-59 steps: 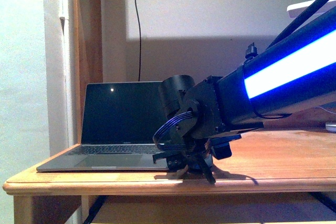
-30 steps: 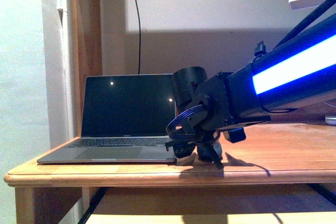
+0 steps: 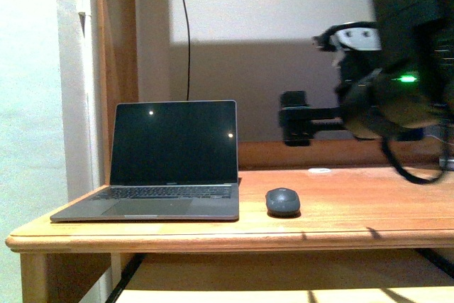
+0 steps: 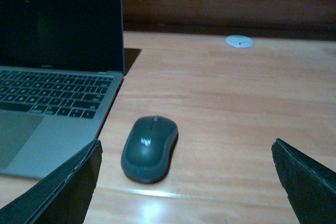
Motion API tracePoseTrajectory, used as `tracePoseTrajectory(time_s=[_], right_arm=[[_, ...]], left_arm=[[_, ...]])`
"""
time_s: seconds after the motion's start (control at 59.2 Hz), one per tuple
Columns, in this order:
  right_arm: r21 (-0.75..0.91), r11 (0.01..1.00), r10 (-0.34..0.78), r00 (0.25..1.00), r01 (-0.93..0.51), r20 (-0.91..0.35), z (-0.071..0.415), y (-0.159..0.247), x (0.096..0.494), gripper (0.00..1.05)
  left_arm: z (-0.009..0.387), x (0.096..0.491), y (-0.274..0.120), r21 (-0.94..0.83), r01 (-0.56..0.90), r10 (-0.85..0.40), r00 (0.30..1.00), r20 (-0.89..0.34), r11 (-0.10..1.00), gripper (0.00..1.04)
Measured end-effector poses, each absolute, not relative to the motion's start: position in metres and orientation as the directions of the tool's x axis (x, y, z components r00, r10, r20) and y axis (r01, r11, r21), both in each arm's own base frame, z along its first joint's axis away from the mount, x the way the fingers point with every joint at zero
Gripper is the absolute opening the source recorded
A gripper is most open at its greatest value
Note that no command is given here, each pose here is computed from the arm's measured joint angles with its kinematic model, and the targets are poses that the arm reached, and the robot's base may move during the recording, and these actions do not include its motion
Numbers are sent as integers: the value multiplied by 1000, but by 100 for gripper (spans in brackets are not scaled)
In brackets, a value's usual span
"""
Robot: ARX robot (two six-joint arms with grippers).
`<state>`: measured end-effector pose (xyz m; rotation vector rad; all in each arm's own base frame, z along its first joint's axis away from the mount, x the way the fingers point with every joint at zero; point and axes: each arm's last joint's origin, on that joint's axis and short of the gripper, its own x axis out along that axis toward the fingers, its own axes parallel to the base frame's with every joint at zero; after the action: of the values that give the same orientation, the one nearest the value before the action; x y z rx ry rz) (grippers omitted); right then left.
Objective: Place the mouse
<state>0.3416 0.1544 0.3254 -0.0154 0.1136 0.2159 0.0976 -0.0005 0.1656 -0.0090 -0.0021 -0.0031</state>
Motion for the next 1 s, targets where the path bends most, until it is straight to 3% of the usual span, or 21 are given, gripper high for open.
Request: tracePoseTrajectory(time_s=[0.253, 0.523, 0.996], right_arm=[[19, 914, 398, 889, -405, -228, 233, 78, 264, 97], [58, 856, 505, 808, -513, -304, 166, 29, 216, 97], [19, 768, 619, 733, -640, -281, 133, 11, 205, 97]], left_arm=[[166, 98, 0, -9, 3, -3, 1000, 2, 1000, 97], [166, 98, 0, -9, 3, -3, 1000, 2, 1000, 97], [166, 98, -1, -9, 3, -3, 1000, 2, 1000, 97]])
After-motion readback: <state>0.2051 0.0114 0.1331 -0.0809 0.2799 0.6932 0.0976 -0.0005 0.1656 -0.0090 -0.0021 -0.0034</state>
